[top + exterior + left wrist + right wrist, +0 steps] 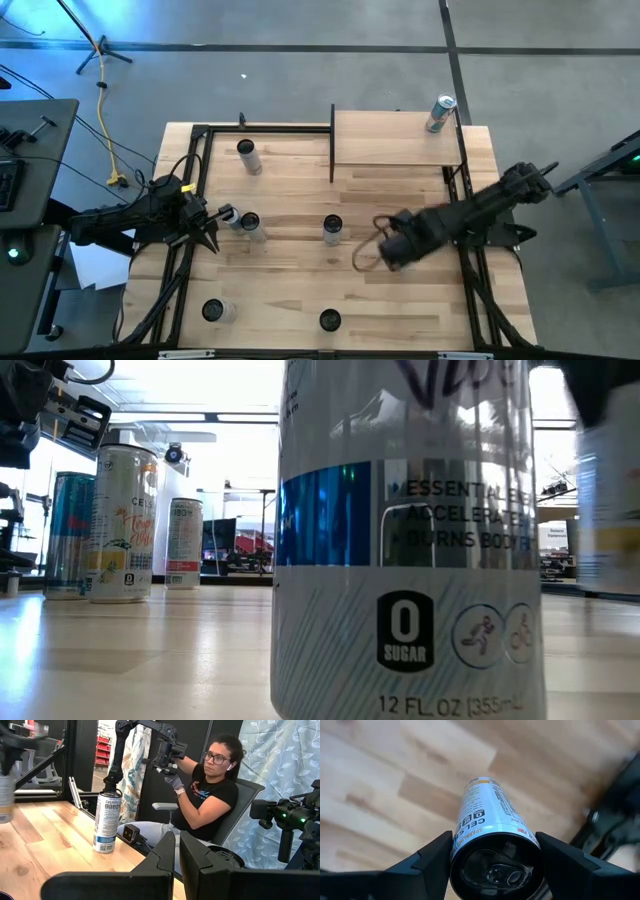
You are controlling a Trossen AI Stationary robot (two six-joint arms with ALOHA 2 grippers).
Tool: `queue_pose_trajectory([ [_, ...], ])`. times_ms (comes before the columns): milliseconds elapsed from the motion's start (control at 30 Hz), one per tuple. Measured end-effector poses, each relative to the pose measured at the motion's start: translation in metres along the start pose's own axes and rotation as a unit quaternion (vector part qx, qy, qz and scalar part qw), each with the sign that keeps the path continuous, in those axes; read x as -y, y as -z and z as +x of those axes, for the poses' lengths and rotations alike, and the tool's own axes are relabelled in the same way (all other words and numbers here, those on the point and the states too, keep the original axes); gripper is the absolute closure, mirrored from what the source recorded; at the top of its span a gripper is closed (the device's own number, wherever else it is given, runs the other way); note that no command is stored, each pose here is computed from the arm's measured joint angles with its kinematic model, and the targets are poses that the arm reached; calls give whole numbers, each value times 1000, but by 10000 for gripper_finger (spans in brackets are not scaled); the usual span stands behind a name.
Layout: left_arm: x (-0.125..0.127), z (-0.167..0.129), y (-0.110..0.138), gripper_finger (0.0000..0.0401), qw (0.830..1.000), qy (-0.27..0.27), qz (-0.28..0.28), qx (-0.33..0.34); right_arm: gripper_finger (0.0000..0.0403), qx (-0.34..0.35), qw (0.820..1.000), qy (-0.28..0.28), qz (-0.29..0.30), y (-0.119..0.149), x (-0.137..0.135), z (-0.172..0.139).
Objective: Place canned beverage on shelf
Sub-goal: Put the bottom white yellow soda can on the shelf
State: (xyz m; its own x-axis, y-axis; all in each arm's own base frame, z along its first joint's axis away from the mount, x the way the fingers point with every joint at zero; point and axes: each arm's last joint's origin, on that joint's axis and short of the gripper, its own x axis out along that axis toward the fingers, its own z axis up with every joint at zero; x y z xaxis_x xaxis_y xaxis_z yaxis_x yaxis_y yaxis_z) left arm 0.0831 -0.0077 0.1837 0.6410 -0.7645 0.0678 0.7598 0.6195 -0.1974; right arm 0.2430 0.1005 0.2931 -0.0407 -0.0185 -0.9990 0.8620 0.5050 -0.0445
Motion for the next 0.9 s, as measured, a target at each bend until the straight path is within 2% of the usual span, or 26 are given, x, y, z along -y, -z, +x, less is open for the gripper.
queue_pose_trajectory([
  [300, 0, 0, 0, 398, 1000, 0, 0, 0, 155, 21, 1000, 1, 16, -78, 21, 1],
  [533, 0, 0, 0, 398, 1000, 0, 0, 0, 155, 29, 999, -20, 36, -124, 42, 2],
  [733, 0, 0, 0, 398, 1000, 0, 0, 0, 155, 5, 999, -20, 33, -152, 48, 16],
  [900, 0, 0, 0, 398, 1000, 0, 0, 0, 155, -15, 999, -13, 28, -164, 47, 26],
])
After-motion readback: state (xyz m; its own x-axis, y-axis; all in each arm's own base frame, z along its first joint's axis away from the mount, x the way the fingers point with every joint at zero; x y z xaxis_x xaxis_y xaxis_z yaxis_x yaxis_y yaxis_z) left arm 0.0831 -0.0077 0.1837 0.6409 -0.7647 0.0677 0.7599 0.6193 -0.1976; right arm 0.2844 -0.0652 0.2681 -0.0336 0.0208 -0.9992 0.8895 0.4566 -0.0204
